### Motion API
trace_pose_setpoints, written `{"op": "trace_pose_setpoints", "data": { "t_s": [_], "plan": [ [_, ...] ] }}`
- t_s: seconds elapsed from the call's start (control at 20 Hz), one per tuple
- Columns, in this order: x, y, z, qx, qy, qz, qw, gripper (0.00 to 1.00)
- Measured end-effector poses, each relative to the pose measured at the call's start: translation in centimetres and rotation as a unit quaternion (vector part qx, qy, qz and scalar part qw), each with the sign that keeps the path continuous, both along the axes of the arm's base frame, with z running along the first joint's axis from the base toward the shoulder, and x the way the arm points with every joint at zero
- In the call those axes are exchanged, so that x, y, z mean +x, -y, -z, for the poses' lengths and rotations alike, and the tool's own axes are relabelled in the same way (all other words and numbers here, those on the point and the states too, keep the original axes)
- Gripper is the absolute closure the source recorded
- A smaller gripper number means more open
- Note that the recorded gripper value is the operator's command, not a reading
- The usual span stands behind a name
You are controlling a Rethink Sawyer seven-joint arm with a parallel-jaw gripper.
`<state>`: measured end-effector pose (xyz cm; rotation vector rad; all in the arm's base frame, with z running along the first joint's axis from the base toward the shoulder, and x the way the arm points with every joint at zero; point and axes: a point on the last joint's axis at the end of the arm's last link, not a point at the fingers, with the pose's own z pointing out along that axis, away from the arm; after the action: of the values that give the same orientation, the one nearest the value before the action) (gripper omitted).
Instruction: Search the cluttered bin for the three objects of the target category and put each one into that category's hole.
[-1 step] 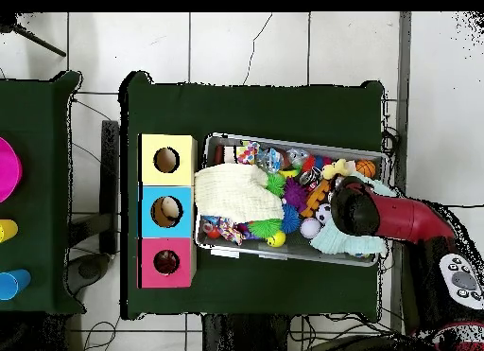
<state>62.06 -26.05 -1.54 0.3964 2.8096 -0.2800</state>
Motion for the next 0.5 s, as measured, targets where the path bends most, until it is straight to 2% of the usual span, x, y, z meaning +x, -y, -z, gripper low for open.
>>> {"op": "trace_pose_setpoints", "data": {
  "t_s": [0.25,0.5],
  "plan": [
    [0.28,0.29,-0.14,0.014,0.007,0.017,0.9997,0.00],
    [0.61,0.10,-0.38,0.019,0.008,0.024,0.9995,0.00]
  ]
}}
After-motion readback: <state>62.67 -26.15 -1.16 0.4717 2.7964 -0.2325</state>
